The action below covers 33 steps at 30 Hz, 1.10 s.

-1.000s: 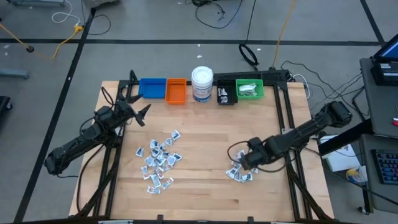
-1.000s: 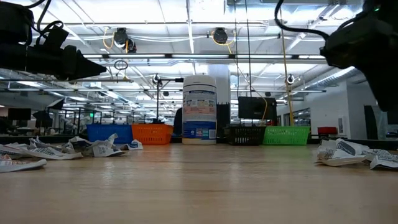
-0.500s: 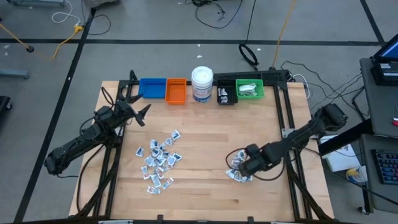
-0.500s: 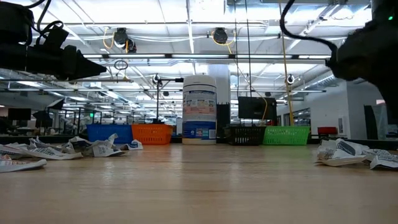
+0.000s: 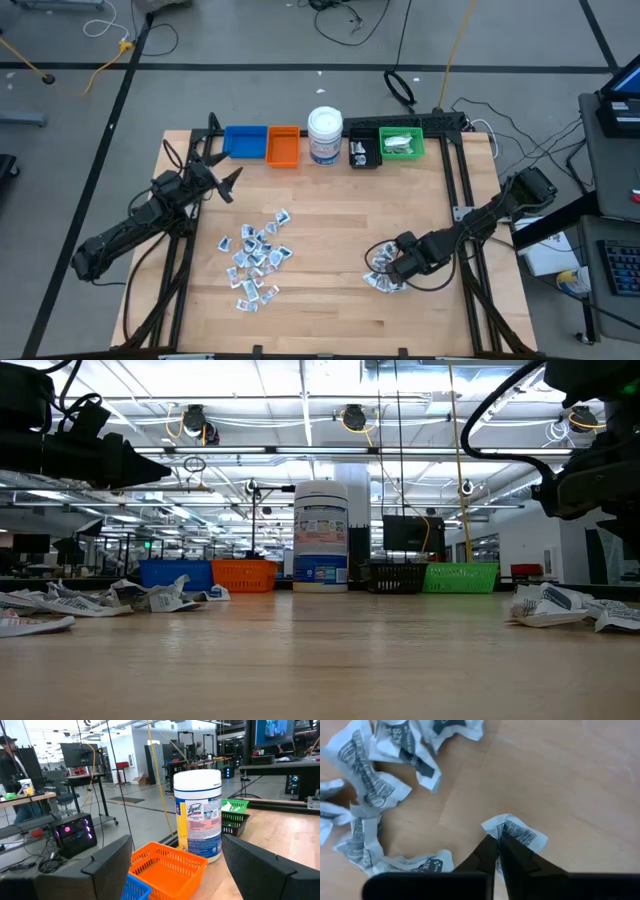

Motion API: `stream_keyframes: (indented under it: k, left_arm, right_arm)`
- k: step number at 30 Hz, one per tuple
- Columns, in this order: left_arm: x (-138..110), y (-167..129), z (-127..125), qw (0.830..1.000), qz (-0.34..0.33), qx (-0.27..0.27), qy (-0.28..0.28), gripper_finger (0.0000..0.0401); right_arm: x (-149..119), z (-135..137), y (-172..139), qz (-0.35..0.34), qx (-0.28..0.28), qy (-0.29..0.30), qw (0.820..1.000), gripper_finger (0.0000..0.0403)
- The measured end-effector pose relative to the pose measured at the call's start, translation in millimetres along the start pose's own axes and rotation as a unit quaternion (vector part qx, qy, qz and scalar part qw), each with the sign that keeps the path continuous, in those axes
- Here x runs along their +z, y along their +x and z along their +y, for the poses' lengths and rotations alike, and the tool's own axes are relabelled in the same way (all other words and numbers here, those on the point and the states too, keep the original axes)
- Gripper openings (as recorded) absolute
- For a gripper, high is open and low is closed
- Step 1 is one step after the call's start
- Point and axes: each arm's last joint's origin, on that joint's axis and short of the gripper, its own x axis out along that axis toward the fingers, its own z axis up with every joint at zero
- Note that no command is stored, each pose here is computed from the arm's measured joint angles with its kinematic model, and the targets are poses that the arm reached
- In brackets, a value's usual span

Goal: Pick & Place First Aid Supplies
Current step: Put the towelette pack into the black bin

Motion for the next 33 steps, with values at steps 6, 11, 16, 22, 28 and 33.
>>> stream_keyframes:
  k: [6, 11, 16, 22, 28, 33]
  left_arm:
    - [0.0, 0.0, 0.0, 1.0, 0.0, 0.0, 0.0, 0.031]
    - [0.0, 0.0, 0.0, 1.0, 0.0, 0.0, 0.0, 0.031]
    - [-0.1, 0.0, 0.0, 1.0, 0.0, 0.0, 0.0, 0.031]
    - [-0.1, 0.0, 0.0, 1.0, 0.0, 0.0, 0.0, 0.031]
    - [0.0, 0.0, 0.0, 1.0, 0.0, 0.0, 0.0, 0.031]
    - [0.0, 0.0, 0.0, 1.0, 0.0, 0.0, 0.0, 0.031]
  right_arm:
    - [7.5, 3.7, -17.4, 0.01, -0.021, -0.026, 0.999, 0.0003]
    - [23.3, 10.6, -47.4, 0.012, -0.042, -0.053, 0.998, 0.0002]
    - [44.4, 14.5, -76.9, 0.016, -0.054, -0.061, 0.997, 0.0002]
    - [77.6, 12.0, -93.5, 0.017, -0.045, -0.061, 0.997, 0.0001]
    - [125.8, 3.0, -101.0, 0.01, -0.029, -0.069, 0.997, 0.0001]
    - [172.5, -10.8, -102.9, -0.005, -0.023, -0.072, 0.997, 0.0001]
